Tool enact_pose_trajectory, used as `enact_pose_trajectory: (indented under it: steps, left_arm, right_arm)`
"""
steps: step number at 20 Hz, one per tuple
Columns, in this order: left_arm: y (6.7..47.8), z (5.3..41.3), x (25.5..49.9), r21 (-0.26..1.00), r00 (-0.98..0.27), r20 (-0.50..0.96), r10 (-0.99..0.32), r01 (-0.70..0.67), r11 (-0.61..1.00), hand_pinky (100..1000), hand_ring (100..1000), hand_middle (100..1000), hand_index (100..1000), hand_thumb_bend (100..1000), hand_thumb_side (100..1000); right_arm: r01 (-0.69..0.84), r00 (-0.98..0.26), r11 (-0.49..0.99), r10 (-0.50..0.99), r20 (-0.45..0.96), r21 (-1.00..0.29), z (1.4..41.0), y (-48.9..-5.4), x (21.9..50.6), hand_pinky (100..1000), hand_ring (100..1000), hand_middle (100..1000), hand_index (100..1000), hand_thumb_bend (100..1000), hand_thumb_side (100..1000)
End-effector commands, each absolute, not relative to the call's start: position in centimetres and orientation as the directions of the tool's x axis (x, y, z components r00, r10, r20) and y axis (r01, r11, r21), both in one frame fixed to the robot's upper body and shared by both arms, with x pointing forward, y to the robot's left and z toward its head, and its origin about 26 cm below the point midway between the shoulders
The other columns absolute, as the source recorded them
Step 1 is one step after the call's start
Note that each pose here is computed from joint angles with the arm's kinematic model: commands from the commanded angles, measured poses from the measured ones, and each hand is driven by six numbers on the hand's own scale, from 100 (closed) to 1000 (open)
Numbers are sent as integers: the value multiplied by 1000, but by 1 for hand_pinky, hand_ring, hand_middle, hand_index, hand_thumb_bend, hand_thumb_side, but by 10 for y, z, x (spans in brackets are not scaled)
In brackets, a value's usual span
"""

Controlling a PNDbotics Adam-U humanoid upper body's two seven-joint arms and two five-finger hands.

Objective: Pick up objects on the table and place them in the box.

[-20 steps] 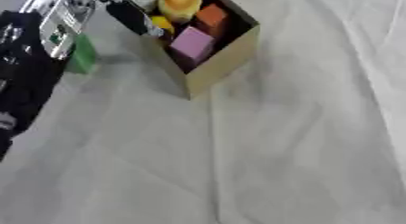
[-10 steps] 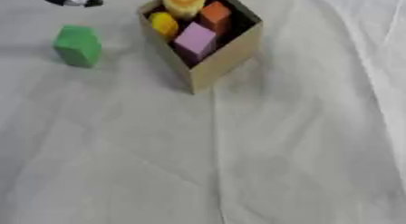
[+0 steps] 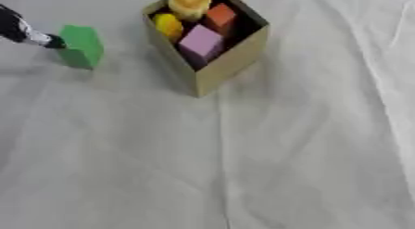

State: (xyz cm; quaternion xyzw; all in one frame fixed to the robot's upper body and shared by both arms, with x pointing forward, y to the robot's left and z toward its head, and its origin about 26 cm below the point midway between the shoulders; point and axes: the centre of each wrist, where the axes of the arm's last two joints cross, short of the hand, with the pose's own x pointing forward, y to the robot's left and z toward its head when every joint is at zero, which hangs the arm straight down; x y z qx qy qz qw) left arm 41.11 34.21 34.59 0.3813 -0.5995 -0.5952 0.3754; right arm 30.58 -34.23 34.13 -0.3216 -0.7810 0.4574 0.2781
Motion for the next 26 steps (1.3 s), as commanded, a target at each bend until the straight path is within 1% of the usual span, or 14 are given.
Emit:
enact_pose_trajectory:
  steps: [1, 3, 8, 15, 22, 24, 26]
  left_arm:
    - [352, 363, 399, 999, -435, -47, -899, -28, -39, 881, 859, 799, 877, 712, 237]
    - [354, 362, 397, 999, -445, -45, -895, -14, -43, 881, 855, 788, 866, 721, 186]
    - [361, 358, 396, 998, -435, -48, -899, 21, -63, 883, 856, 786, 854, 693, 105]
    - [369, 348, 401, 993, -414, -42, -909, 86, -85, 885, 862, 796, 843, 622, 100]
    - [371, 342, 409, 986, -397, -33, -917, 136, -95, 883, 862, 800, 856, 625, 100]
    - [370, 341, 412, 988, -390, -36, -920, 126, -93, 884, 866, 808, 866, 639, 100]
    - [367, 343, 414, 992, -392, -54, -918, 85, -95, 889, 871, 808, 861, 647, 100]
  right_arm:
    - [284, -625, 351, 774, 105, -892, 353, -347, 301, 895, 820, 685, 883, 100, 639]
    - [285, -624, 352, 774, 106, -892, 353, -348, 301, 895, 820, 684, 883, 100, 639]
    - [290, -624, 353, 775, 104, -889, 354, -348, 301, 895, 820, 684, 883, 100, 638]
    - [292, -626, 359, 773, 107, -887, 353, -347, 301, 894, 819, 683, 882, 100, 646]
    - [295, -630, 365, 769, 107, -883, 354, -346, 301, 894, 816, 680, 880, 100, 647]
    - [297, -633, 368, 767, 107, -881, 354, -346, 301, 893, 814, 678, 879, 100, 648]
    - [297, -634, 370, 766, 108, -880, 354, -346, 301, 893, 813, 678, 879, 100, 650]
